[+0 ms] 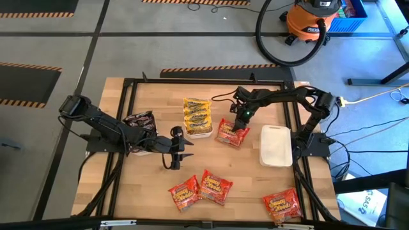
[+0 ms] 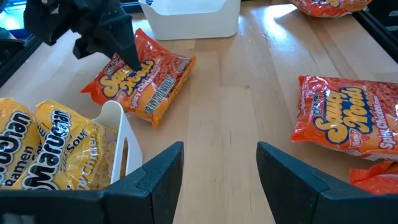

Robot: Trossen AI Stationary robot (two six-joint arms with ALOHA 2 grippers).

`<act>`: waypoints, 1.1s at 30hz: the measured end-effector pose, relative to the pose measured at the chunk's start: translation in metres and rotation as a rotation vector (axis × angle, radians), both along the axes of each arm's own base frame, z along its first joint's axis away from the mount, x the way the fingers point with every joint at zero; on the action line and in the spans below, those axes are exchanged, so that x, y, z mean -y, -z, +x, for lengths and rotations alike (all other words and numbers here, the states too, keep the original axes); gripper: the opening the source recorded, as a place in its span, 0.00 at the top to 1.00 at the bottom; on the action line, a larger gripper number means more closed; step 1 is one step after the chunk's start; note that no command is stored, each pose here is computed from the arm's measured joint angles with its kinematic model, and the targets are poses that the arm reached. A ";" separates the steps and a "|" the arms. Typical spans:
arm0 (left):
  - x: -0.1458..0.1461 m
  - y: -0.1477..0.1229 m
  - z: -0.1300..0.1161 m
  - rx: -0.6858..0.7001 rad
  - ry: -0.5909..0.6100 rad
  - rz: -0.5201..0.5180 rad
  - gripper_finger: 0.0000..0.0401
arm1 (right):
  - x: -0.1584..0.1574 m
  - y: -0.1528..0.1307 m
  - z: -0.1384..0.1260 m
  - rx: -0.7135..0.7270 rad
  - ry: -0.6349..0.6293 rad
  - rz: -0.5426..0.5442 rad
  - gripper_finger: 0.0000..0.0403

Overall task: Sort Maruchan noodles
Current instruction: Put the top right orange noodle pack into the right white bin

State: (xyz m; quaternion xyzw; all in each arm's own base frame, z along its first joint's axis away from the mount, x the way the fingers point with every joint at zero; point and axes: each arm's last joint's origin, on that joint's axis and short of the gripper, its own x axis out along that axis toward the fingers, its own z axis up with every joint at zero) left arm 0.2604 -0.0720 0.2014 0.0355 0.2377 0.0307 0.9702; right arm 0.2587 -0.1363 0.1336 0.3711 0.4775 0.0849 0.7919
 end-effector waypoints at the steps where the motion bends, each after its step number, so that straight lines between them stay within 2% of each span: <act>1: 0.000 0.000 0.000 0.000 0.000 0.000 0.51 | 0.000 -0.002 -0.001 0.002 -0.002 -0.010 0.95; 5: 0.000 0.000 0.000 0.000 0.000 0.000 0.51 | -0.003 -0.019 -0.005 -0.001 0.006 -0.069 0.96; 10: 0.000 0.000 0.000 -0.001 0.000 0.000 0.51 | -0.013 -0.054 -0.016 -0.028 0.002 -0.182 0.96; 19: 0.000 0.000 0.000 0.000 0.000 -0.001 0.51 | -0.050 -0.121 -0.051 -0.011 -0.014 -0.370 0.96; 28: 0.000 0.000 0.000 0.000 -0.002 -0.002 0.51 | -0.085 -0.148 -0.096 -0.107 -0.018 -0.483 0.95; 33: 0.000 0.000 0.000 0.000 -0.002 -0.004 0.51 | -0.095 -0.157 -0.112 -0.090 -0.005 -0.503 0.95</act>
